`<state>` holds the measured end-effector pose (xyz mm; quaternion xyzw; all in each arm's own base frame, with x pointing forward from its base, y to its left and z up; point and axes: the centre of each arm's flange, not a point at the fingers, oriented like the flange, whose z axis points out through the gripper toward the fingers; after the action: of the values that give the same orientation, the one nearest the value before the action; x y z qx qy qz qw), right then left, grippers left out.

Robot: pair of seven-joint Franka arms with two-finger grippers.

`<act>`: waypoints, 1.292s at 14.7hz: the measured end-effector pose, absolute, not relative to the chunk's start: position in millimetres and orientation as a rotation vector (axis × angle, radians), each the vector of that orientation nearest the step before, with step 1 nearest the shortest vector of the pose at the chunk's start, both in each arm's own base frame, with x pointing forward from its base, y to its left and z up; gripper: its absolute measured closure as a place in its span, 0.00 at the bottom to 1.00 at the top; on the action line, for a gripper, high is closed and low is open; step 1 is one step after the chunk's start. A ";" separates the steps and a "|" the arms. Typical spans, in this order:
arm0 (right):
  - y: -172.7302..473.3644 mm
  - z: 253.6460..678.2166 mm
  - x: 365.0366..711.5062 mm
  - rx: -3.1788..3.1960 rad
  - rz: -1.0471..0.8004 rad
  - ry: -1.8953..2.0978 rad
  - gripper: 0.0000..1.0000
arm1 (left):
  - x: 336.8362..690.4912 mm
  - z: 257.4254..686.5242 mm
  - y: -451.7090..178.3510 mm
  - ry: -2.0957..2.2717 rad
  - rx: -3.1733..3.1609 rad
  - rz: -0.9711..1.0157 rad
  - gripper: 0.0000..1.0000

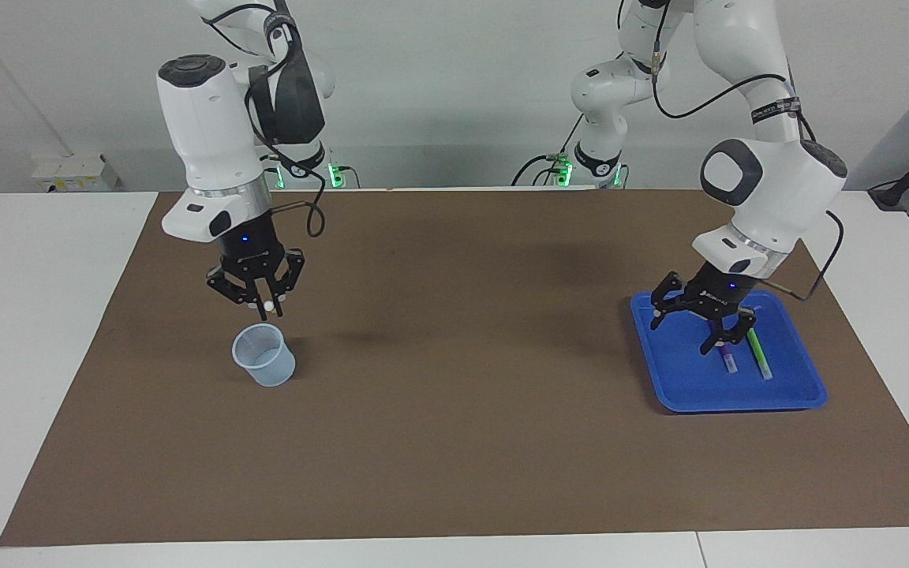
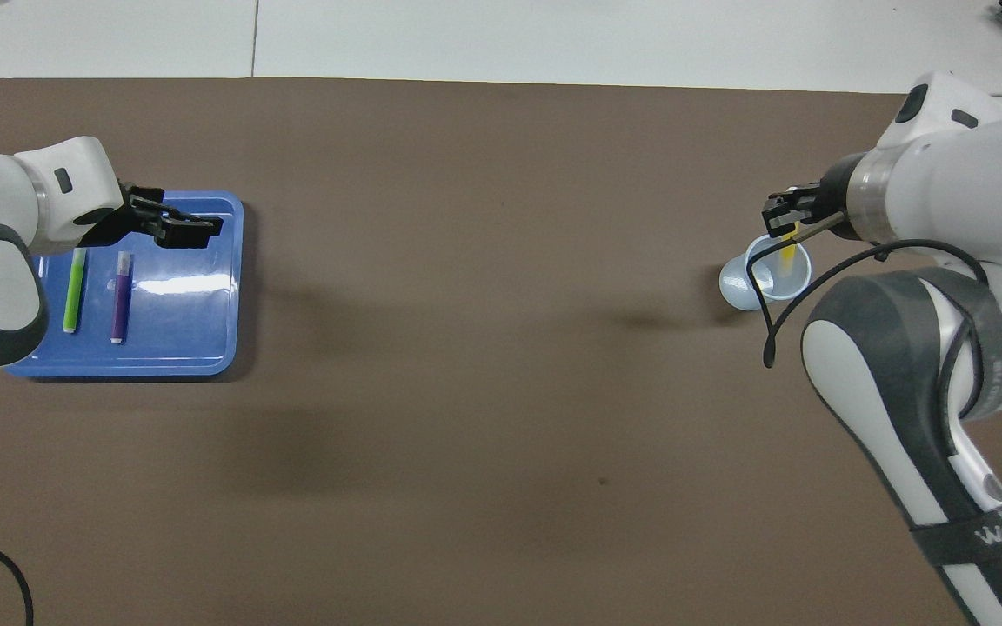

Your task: Transfer and insert pens with both arms

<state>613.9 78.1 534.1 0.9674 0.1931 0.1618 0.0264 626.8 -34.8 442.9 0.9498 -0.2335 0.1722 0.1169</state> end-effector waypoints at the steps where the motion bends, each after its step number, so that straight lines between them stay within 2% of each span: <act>1: 66.8 533.7 616.6 2.970 0.515 0.625 0.81 | 627.1 442.1 -27.7 -0.614 2.796 0.494 0.04; 9: 51.0 503.5 621.6 2.929 0.580 0.673 0.81 | 623.4 428.2 16.7 -0.122 2.981 0.322 0.05; 13: 52.3 488.6 621.5 2.926 0.595 0.676 0.81 | 637.8 390.0 76.0 0.026 2.985 0.217 0.07; 17: 54.2 471.4 618.6 2.935 0.616 0.671 0.81 | 639.3 351.1 89.6 0.067 2.976 0.110 0.15; 19: 53.7 465.6 616.9 2.938 0.611 0.669 0.81 | 637.0 341.0 94.9 0.080 2.979 0.080 0.15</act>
<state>616.9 53.7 465.6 0.9550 0.2175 0.1987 0.0335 637.0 94.9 341.0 0.9961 0.0268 0.0268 0.0799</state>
